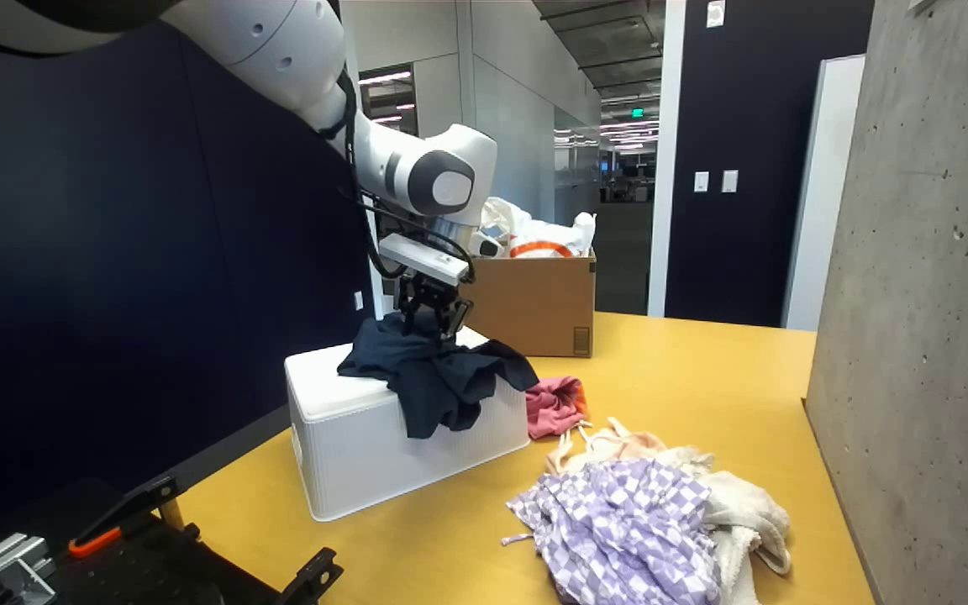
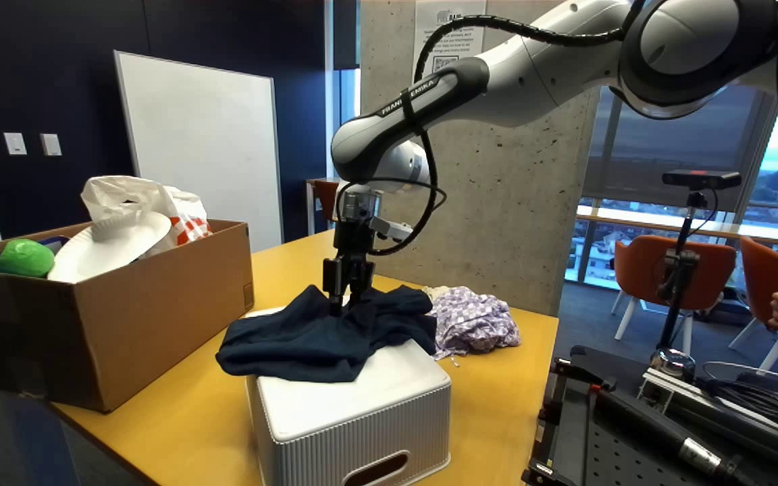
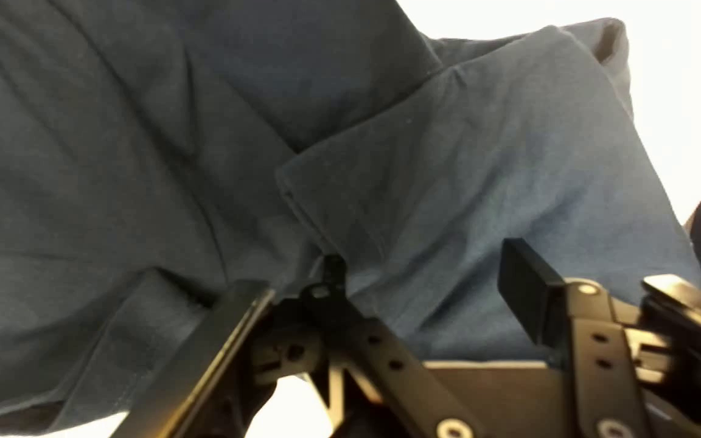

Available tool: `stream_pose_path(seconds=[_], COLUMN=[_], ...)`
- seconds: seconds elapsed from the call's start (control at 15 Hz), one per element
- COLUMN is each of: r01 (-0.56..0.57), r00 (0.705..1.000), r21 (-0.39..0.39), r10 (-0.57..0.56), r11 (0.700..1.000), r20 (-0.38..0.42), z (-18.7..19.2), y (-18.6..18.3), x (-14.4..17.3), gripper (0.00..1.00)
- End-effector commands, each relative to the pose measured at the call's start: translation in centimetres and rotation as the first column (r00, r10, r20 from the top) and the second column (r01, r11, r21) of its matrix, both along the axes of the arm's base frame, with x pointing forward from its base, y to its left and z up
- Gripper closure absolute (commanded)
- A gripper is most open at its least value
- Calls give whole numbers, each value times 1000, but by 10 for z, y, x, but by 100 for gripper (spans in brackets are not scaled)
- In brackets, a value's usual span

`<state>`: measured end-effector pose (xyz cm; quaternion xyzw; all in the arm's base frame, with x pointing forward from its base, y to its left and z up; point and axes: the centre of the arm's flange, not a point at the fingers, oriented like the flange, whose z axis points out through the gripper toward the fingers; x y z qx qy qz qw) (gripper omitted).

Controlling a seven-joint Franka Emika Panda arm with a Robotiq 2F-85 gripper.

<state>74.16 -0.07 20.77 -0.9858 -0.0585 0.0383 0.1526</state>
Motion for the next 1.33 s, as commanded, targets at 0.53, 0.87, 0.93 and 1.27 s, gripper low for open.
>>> stream_pose_path(seconds=[0.53, 0.87, 0.93, 1.27], r01=[45, 121, 138, 207], r00=[999, 992, 989, 975], r21=[8, 0, -3, -29], r10=[-45, -121, -138, -204], r11=[999, 993, 990, 978], r20=[3, 39, 48, 87], z=[22, 54, 60, 101], y=[-28, -84, -95, -135], x=[-6, -15, -17, -22], gripper=[100, 99, 99, 99])
